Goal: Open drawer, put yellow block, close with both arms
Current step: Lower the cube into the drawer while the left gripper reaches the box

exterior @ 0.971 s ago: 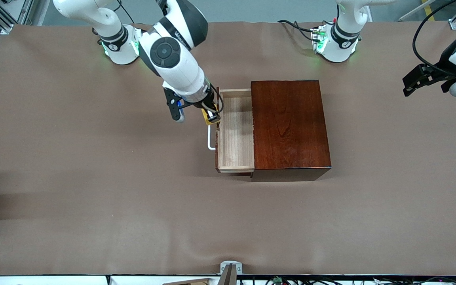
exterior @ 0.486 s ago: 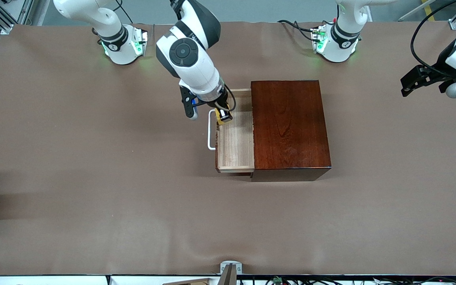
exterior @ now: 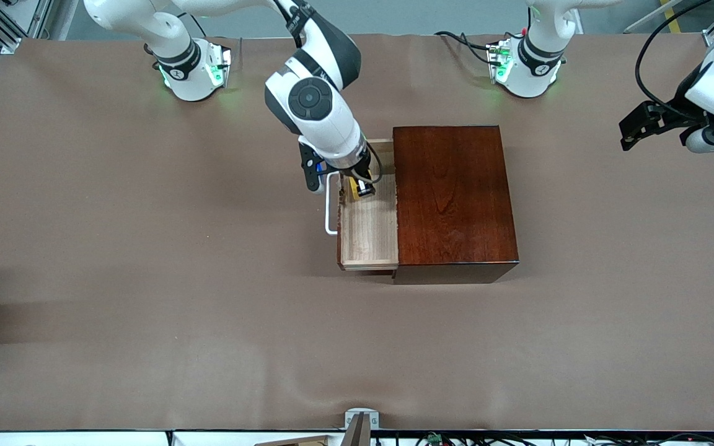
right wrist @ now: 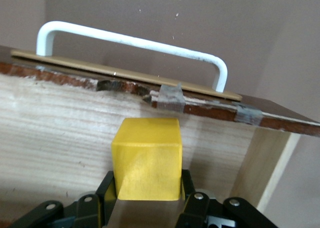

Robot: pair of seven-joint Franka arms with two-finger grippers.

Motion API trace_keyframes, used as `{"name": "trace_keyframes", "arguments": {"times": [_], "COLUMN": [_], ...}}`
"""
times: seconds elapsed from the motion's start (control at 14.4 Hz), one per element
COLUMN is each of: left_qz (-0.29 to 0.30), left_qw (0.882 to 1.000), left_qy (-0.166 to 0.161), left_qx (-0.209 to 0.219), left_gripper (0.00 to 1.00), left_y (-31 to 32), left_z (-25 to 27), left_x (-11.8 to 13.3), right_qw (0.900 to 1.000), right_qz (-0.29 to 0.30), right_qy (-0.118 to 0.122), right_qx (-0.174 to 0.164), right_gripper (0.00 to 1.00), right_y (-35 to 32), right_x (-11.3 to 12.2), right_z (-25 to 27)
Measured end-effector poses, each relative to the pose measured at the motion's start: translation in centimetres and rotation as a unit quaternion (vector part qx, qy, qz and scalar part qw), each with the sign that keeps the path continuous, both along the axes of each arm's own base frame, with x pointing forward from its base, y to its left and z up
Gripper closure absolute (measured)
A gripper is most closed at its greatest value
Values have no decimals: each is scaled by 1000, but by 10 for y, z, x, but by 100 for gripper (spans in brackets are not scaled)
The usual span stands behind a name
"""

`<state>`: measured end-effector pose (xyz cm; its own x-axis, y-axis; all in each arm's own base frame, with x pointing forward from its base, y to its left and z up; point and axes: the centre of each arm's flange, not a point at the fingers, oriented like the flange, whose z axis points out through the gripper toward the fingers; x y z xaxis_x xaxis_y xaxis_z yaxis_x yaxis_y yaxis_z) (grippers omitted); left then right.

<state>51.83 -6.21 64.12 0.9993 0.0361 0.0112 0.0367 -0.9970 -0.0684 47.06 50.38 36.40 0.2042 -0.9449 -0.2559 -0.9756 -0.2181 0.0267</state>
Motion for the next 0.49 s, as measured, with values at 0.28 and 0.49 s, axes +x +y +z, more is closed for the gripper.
{"name": "trace_keyframes", "arguments": {"times": [0.28,0.49], "left_qz": [-12,-27], "left_qw": [1000,1000], "left_qy": [6,11], "left_qx": [1,1], "left_gripper": [0,0], "left_y": [-13,-34], "left_z": [-6,-13], "left_x": [2,3], "right_qw": [1000,1000], "right_qz": [-1,-1], "right_qy": [7,9], "right_qx": [-6,-9], "right_gripper": [45,45], "right_y": [1,4], "right_x": [2,1], "right_z": [-17,-30]}}
